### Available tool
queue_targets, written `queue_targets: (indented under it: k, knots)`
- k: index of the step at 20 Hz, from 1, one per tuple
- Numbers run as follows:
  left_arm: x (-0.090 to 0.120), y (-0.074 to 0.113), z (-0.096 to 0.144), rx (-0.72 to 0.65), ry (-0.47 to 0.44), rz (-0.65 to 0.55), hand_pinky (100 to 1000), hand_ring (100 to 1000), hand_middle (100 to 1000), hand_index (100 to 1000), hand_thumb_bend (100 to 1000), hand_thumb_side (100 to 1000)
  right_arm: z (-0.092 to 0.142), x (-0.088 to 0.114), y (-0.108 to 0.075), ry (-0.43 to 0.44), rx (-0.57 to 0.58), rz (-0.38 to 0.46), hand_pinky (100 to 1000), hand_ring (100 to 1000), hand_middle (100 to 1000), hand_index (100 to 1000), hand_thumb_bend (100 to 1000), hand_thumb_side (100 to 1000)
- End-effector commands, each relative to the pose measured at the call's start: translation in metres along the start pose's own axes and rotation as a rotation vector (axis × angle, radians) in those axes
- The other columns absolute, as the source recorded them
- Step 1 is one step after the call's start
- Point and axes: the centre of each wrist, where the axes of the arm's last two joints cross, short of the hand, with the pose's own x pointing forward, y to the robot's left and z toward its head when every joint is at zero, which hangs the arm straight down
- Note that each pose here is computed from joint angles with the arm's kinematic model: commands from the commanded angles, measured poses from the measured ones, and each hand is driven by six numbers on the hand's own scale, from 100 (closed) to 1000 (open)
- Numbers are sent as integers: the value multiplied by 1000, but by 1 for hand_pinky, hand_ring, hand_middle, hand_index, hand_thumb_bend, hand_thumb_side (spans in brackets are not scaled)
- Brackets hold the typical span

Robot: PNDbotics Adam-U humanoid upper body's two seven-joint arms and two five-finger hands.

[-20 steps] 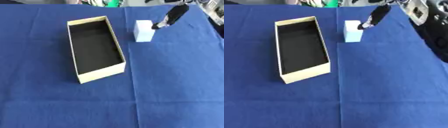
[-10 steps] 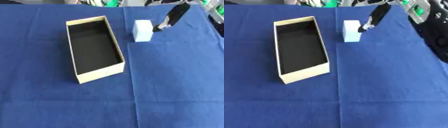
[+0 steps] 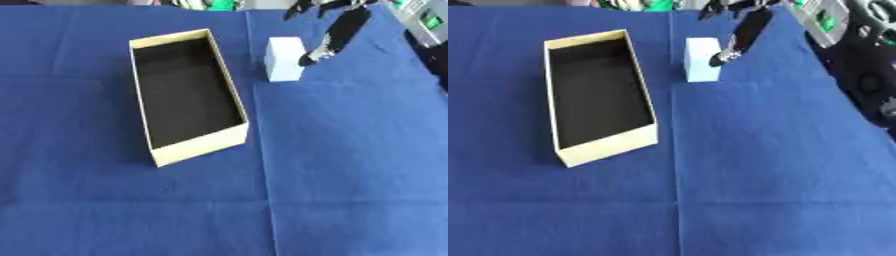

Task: Pick up objects on the table and place them in the box.

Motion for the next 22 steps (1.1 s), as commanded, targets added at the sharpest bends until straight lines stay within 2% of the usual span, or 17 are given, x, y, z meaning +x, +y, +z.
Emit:
queue_targets:
  k: [1,14,22]
  knots:
    - [7,1,-7,5,-33,10,547,647,613,726,100,715,7,-7,-6,36,-18,-9,840,1000,941,1000,442,481]
    - [7,-1,-6,12,-28,18,547,648,612,725,100,719,0,-15,-1,72,-4,-46,833,1000,936,1000,450,489]
    - [6,-1,-5,15,-26,19,547,649,612,725,100,720,-3,-17,1,91,-3,-61,826,947,932,1000,447,473]
